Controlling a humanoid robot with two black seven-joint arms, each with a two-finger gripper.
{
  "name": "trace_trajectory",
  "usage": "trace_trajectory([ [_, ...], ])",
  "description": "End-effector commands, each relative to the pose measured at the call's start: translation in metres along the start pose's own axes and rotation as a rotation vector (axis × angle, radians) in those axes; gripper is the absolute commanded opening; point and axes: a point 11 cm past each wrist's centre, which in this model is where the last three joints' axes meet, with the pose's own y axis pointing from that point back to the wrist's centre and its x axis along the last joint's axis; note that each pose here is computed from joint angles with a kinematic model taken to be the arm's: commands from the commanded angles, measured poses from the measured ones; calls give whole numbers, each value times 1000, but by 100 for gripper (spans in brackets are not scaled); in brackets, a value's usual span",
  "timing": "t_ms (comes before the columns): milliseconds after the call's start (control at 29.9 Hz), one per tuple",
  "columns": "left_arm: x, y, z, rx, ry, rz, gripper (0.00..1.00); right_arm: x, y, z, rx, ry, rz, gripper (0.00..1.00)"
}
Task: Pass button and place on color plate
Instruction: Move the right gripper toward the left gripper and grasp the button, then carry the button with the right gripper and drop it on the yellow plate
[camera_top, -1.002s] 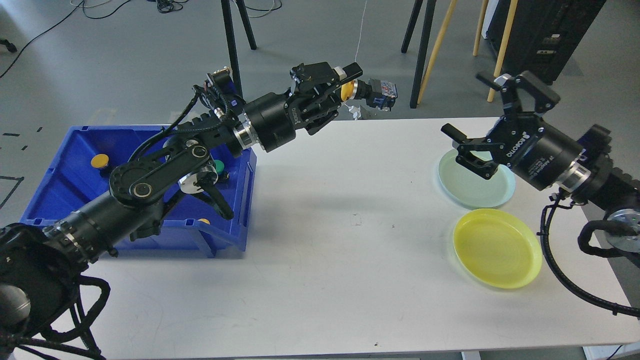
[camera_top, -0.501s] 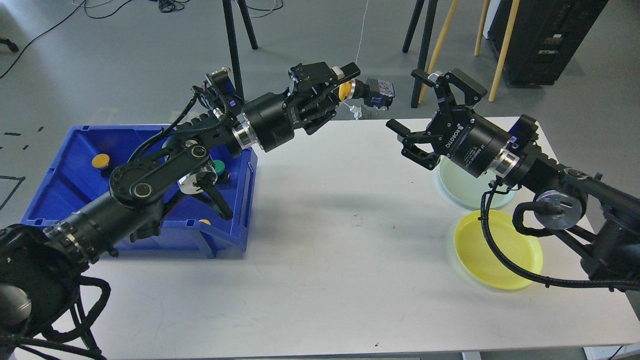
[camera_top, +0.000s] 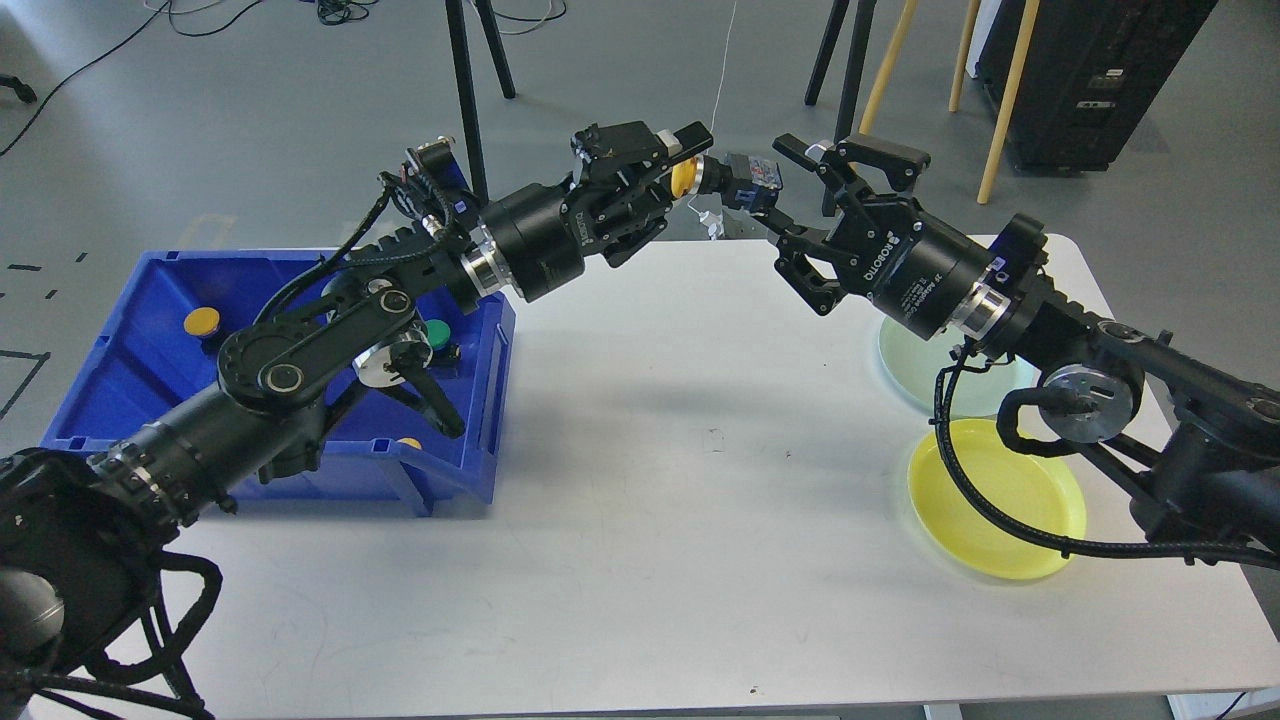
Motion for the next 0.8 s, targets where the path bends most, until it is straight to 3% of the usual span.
trace_trajectory([
  [0, -2, -2, 0, -2, 2, -5, 5, 1, -2, 2, -7, -2, 2, 1],
  [134, -2, -2, 0, -3, 4, -4, 7, -1, -2, 3, -8, -4, -1, 0],
  [200, -4, -3, -1, -7, 11, -4, 17, -2, -4, 5, -3, -9, 3, 0],
  [234, -4, -3, -2, -6, 13, -4, 26, -3, -6, 6, -4, -12, 1, 0],
  [334, -3, -2, 0, -17, 25, 6, 80, -2, -3, 5, -3, -14, 8, 0],
  [367, -1, -3, 2, -29, 35, 14, 85, -1, -2, 5, 0, -14, 13, 0],
  [467, 1, -3, 4, -41, 47, 25, 96, 3, 3, 3, 10, -19, 34, 0],
  [601, 2, -2, 6, -46, 48, 30, 97, 19, 31, 7, 35, -56, 112, 0],
  [768, 32, 20, 18, -57, 20, 105, 98, 50, 140, 39, 25, -148, 400, 0],
])
